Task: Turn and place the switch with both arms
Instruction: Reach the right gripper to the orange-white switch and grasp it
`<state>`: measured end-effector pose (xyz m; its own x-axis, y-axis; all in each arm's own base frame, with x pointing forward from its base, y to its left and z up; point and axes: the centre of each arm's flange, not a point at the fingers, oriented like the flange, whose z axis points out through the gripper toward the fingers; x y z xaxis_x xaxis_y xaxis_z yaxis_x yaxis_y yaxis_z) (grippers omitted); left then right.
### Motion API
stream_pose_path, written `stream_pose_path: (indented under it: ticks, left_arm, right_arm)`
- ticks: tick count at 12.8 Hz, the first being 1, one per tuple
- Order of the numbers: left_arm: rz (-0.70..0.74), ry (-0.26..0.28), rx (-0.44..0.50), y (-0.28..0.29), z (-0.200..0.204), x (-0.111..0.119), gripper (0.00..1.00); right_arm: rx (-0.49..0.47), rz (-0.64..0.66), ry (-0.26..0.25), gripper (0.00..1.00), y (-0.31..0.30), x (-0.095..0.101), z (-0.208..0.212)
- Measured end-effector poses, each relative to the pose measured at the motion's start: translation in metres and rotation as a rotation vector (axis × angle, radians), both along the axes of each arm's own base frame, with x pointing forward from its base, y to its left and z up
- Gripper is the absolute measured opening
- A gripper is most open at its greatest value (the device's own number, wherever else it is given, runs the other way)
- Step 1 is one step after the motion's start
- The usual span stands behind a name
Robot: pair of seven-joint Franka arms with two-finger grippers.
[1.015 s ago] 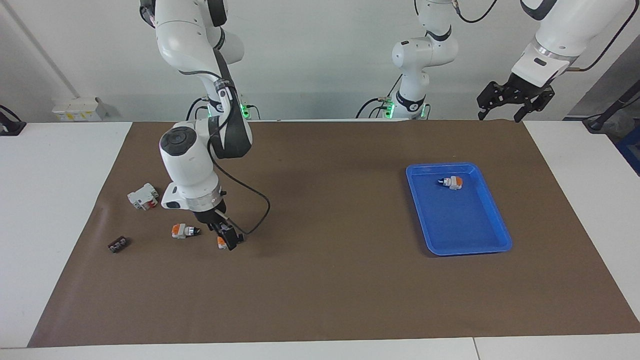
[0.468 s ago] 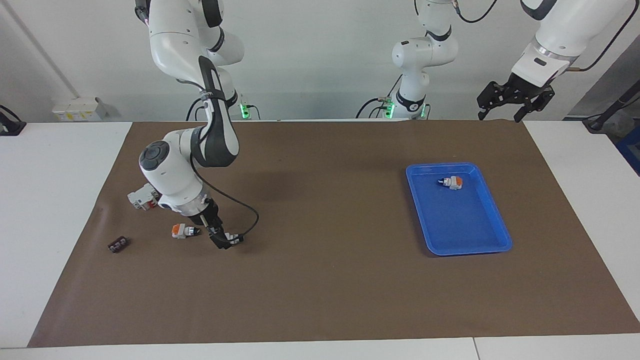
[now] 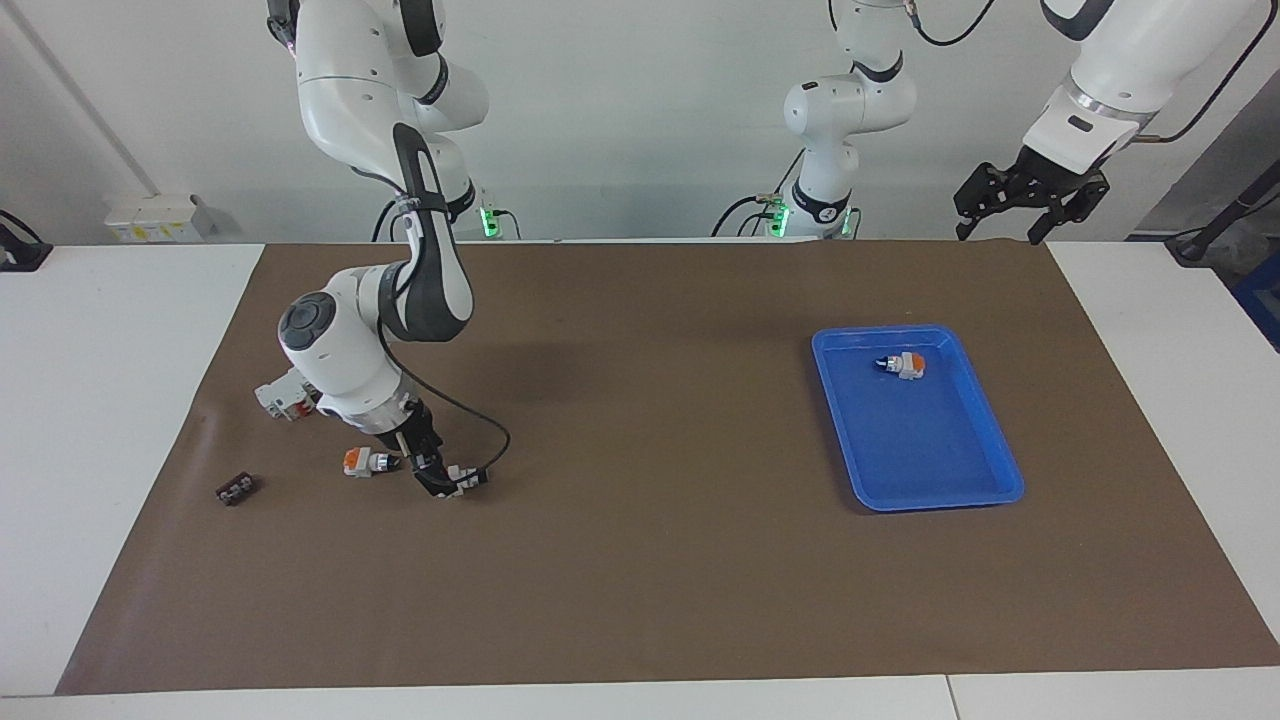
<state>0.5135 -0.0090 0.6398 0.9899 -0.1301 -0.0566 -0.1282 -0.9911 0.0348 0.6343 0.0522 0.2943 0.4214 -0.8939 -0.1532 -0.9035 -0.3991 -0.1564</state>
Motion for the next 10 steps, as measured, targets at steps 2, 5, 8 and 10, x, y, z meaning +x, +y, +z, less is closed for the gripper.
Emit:
stream_pose_path:
  ticks: [2,5,8,10]
  left_arm:
    - [0.0,0.0,0.0,0.0,0.0,0.0,1.0]
    - [0.0,0.0,0.0,0.0,0.0,0.0,1.0]
    - [0.0,0.0,0.0,0.0,0.0,0.0,1.0]
    - [0.0,0.0,0.0,0.0,0.0,0.0,1.0]
  right_arm:
    - [-0.003,-0.003,-0.004,0.84,-0.0002,0.0005,-0.0043]
    - [-0.004,-0.002,-0.002,0.7,0.0009,0.0001,-0.0091]
    - [0.029,-0.032,-0.002,0.55,0.003,0.0002,-0.0084]
    - [0.044,-0.038,-0.001,0.56,0.0083,-0.0002,-0.0089]
